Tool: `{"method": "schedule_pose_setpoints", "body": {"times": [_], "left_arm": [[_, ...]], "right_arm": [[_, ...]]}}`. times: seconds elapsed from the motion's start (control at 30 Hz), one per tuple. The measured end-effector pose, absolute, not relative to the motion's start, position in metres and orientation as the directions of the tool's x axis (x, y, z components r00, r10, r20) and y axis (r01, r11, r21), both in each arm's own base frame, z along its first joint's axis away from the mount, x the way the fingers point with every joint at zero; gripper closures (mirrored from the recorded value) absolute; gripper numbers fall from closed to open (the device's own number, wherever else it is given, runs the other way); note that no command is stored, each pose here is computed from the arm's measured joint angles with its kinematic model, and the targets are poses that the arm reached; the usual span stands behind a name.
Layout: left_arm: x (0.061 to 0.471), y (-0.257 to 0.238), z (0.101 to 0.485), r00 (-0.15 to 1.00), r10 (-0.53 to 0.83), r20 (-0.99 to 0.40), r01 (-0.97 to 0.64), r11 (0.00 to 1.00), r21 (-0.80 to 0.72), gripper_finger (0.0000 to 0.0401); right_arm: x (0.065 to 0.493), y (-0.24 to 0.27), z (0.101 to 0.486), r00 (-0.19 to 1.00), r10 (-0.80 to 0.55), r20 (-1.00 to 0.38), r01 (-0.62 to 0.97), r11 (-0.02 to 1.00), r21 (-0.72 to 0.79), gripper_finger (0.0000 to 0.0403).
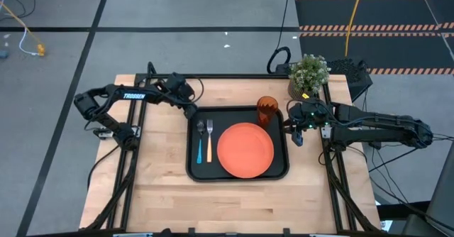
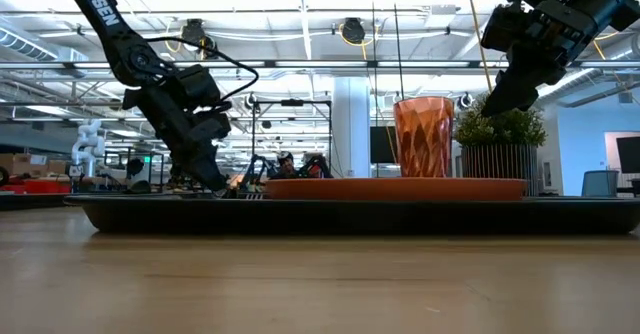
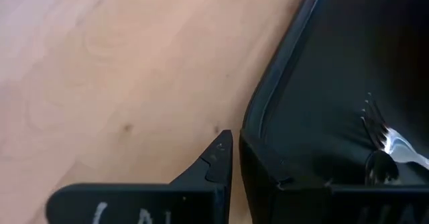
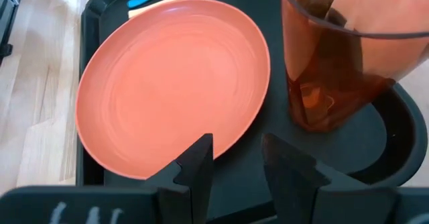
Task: Pick and place plate/cup/fork/spoon on tray
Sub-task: Adjust the black serving tray
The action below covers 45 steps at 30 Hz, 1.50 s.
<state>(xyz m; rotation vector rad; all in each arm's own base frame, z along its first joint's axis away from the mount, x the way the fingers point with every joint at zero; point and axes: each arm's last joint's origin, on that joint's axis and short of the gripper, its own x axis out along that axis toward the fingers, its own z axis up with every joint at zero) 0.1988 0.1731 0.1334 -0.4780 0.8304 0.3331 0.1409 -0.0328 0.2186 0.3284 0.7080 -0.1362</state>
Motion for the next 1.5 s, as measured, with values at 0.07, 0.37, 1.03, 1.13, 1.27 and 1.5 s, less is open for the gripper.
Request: {"method": "schedule_pose_setpoints", "body": {"times": [0.07,0.37,1.03,1.13,1.27,1.5], "left_arm": [[0.199,0.173,0.133,0.632,0.101,-0.769,-0.460,0.847,-0.267,0.0370],[0.195,0.178,0.131,0.542,0.238,-0.806,-0.552,0.824,-0.128,0.0370],[0.192,0.178,0.161,0.616,0.323,-0.718,-0.540,0.837,-0.087,0.0370],[0.190,0.175,0.183,0.684,0.357,-0.636,-0.524,0.847,-0.089,0.0370],[0.185,0.164,0.212,0.804,0.301,-0.512,-0.423,0.895,-0.138,0.0370],[0.170,0.137,0.230,0.911,0.241,-0.333,-0.304,0.941,-0.149,0.0370]], "right_arm": [[0.141,-0.033,0.219,0.753,-0.012,-0.657,0.233,0.940,0.249,0.0284],[0.141,-0.033,0.219,0.753,-0.012,-0.657,0.228,0.943,0.244,0.0284],[0.136,-0.031,0.213,0.700,0.001,-0.714,0.237,0.943,0.233,0.0284],[0.137,-0.032,0.214,0.710,-0.003,-0.704,0.216,0.953,0.214,0.0284],[0.137,-0.032,0.215,0.715,-0.009,-0.699,0.198,0.962,0.190,0.0284],[0.133,-0.031,0.211,0.673,0.005,-0.740,0.306,0.908,0.285,0.0284]]}}
